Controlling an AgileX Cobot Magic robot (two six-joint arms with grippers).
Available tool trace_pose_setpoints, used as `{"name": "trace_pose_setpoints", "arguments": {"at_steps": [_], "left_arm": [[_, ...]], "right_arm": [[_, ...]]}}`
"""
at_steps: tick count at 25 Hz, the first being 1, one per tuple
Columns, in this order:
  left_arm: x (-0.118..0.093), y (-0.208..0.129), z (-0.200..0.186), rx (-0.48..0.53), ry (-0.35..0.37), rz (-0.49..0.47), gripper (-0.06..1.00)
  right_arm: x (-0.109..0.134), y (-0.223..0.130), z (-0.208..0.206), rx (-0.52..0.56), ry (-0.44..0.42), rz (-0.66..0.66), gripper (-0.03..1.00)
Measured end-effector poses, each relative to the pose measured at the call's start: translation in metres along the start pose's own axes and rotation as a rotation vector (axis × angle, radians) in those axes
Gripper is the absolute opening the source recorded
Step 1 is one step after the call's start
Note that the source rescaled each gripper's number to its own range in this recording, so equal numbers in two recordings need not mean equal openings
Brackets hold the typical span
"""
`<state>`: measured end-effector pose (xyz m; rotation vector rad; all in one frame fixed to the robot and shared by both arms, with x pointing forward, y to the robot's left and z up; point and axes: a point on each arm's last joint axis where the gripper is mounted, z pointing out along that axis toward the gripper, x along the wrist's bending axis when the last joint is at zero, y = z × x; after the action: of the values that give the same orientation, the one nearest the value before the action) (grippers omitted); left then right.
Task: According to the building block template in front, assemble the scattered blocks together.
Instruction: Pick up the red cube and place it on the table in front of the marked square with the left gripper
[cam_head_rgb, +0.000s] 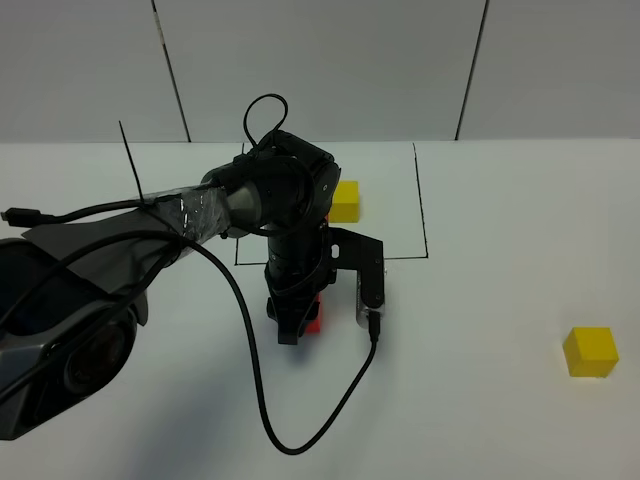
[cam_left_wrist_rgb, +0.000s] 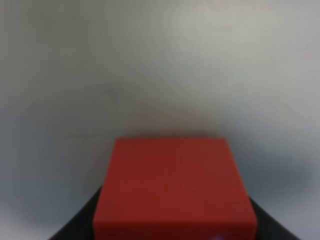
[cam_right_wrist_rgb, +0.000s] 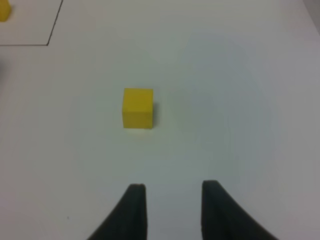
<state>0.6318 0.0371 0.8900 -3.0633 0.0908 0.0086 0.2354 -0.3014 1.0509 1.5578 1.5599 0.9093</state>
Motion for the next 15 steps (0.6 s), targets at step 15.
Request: {"name": "trace_pose_setpoints", "arguments": {"at_steps": [15], "left_arm": [[-0.0011,0.0003,0.0029,0.011,-0.021,0.001,0.0]], "right_arm": [[0.0,0.0,0.0,0.0,0.0,0.0,0.0]]}}
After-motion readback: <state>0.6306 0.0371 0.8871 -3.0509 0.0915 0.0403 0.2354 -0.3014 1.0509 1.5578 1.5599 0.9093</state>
